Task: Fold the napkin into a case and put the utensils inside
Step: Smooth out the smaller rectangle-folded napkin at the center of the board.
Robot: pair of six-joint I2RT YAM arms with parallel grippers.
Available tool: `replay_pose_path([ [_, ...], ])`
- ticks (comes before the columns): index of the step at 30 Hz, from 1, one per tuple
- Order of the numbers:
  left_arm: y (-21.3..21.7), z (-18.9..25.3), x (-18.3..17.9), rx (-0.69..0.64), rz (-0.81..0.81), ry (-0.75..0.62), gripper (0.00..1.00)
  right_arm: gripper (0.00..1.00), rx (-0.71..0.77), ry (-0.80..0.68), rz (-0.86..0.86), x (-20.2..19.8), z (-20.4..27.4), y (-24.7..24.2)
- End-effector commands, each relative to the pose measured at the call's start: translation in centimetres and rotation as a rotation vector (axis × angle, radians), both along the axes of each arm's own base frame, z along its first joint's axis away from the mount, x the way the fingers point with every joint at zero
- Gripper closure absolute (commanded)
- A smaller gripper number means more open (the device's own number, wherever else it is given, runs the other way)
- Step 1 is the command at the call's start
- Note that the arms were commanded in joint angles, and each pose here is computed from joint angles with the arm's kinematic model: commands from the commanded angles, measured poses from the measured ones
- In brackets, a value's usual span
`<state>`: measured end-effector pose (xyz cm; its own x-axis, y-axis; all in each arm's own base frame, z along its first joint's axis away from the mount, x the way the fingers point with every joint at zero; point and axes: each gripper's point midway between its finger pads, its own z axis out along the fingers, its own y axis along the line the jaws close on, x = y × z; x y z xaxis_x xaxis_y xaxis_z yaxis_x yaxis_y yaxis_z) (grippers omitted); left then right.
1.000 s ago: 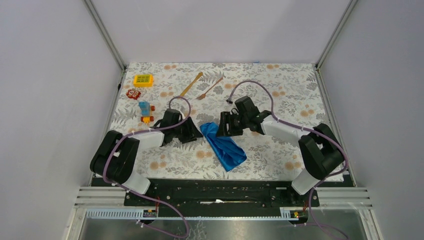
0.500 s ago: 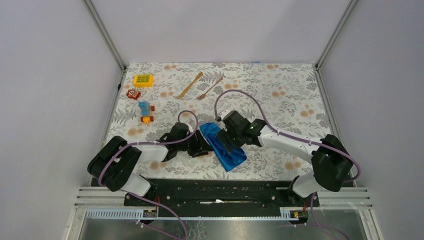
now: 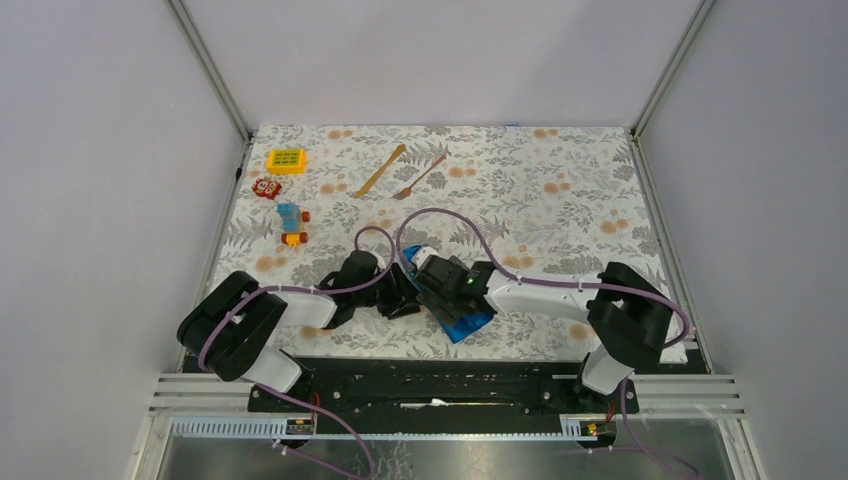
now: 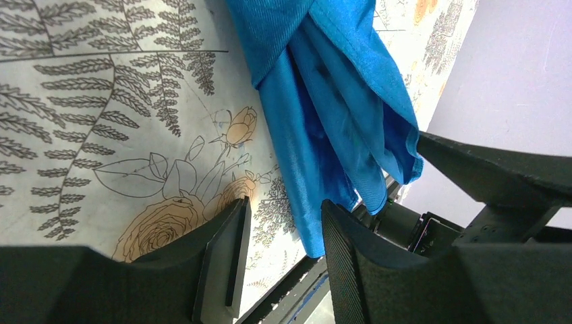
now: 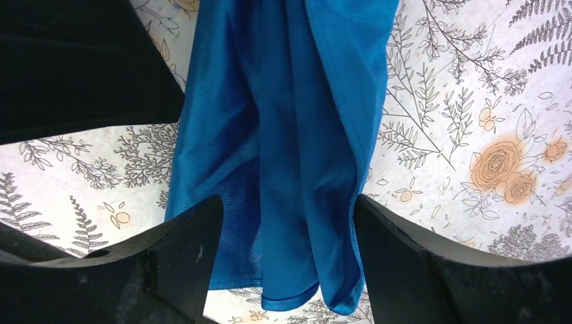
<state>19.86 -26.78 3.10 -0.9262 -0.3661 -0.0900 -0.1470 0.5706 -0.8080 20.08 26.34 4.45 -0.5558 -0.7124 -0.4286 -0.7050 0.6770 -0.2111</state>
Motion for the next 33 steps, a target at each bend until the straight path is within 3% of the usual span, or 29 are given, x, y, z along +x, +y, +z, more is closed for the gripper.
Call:
replay_pose_path([
  [1, -0.1, -0.4, -0.2, -0.004, 0.007, 0.006, 0.51, 0.25, -0.052, -0.135, -0.003, 1.1, 1.5, 0.7],
  [10, -0.6, -1.0, -0.7, -0.015, -0.006, 0.026, 0.56, 0.4, -0.076, -0.179, -0.006, 1.1, 1.3, 1.1],
  [21, -1.1, -1.6, -0.9, -0.024, -0.017, 0.042, 0.55, 0.41, -0.137, -0.205, 0.005, 0.9, 0.0, 0.9],
  [28, -1.0, -2.4, -1.2, -0.017, -0.009, 0.056, 0.61, 0.73, -0.122, -0.241, -0.011, 1.0, 0.7, 1.1],
  [31, -1.1, -2.7, -1.4, -0.024, -0.005, 0.061, 0.68, 0.96, -0.099, -0.249, -0.029, 1.1, 1.2, 1.3],
  [33, -1.1, -2.9, -1.5, -0.025, -0.001, 0.065, 0.71, 1.0, -0.082, -0.254, -0.05, 1.1, 1.8, 1.4],
])
